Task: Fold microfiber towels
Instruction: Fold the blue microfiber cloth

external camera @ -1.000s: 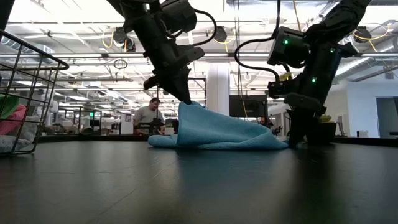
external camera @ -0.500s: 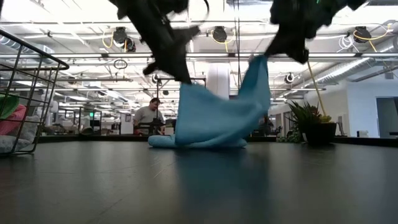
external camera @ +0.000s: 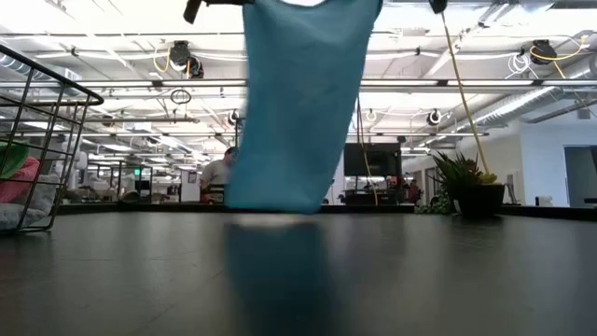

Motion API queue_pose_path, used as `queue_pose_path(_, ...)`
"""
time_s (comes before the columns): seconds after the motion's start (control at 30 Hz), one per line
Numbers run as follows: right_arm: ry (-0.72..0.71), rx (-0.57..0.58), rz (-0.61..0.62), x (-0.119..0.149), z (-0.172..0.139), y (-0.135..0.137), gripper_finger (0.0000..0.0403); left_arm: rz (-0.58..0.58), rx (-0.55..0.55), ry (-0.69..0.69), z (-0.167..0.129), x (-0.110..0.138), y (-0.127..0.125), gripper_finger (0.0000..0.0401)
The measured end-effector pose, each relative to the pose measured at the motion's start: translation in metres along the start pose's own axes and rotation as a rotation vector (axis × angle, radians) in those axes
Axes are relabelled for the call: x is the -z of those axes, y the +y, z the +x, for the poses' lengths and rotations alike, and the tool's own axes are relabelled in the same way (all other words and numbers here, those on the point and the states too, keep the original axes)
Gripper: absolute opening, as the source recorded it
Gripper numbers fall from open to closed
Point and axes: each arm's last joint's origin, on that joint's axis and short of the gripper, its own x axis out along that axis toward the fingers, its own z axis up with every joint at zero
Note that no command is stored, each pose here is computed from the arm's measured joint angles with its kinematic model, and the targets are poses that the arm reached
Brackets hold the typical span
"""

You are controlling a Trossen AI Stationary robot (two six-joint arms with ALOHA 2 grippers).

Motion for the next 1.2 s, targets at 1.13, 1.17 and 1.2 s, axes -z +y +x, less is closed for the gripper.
queue_pose_path(1.13,0.13,0.381,-0.166,-0.038,-0.004,-0.102,0.0,0.109,-0.038,-0.072,0.04,-0.015,0.059,0.0)
queue_pose_path(1.17,0.164,0.389,-0.157,-0.035,-0.004,-0.103,0.0,0.121,-0.043,-0.054,0.04,-0.013,0.06,0.0)
queue_pose_path(1.2,0.197,0.4,-0.156,-0.032,-0.005,-0.103,0.0,0.136,-0.051,-0.029,0.04,-0.011,0.062,0.0)
